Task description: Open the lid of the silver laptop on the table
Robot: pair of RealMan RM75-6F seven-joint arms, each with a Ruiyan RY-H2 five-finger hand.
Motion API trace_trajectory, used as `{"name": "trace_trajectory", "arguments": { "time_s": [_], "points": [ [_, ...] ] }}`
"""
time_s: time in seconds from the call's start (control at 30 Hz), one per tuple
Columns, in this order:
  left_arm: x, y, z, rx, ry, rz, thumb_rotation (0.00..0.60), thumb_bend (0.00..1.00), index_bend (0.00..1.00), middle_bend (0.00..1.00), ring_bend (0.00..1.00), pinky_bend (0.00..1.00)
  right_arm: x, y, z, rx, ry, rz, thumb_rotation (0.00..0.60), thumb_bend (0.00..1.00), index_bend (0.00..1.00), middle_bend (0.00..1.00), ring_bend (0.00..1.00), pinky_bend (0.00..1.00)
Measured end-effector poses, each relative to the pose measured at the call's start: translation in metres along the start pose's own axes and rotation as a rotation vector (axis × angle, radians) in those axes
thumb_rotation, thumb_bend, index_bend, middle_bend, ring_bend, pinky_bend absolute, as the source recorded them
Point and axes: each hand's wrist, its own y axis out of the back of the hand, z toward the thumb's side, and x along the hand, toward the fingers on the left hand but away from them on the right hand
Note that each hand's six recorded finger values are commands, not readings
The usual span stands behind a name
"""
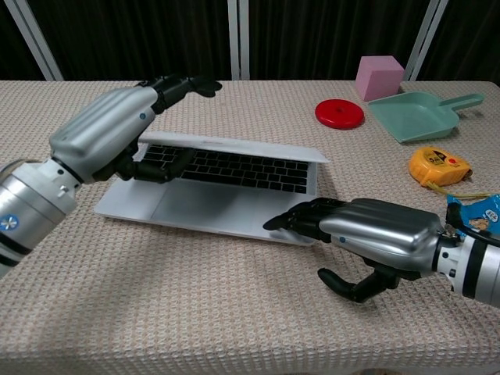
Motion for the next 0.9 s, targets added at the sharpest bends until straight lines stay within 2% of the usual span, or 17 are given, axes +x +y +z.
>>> {"name": "trace_trajectory", "arguments": {
  "time_s": [0.2, 0.9],
  "points": [
    [0.025, 0.020, -0.004, -0.018, 0.027, 0.035, 0.600, 0.56, 0.14, 0.16, 0.06, 0.10, -0.007, 0.003, 0.004, -0.006, 0.007, 0.001, 0.599, 0.62, 0.00, 0.07, 0.00, 0.00],
    [0.120, 0.076, -0.033, 0.142, 0.131, -0.034, 0.600, 0.56, 0.14, 0.16, 0.06, 0.10, -0.021, 0.002, 0.007, -0.030, 0.011, 0.002, 0.599, 0.63, 0.00, 0.06, 0.00, 0.00]
  ]
}}
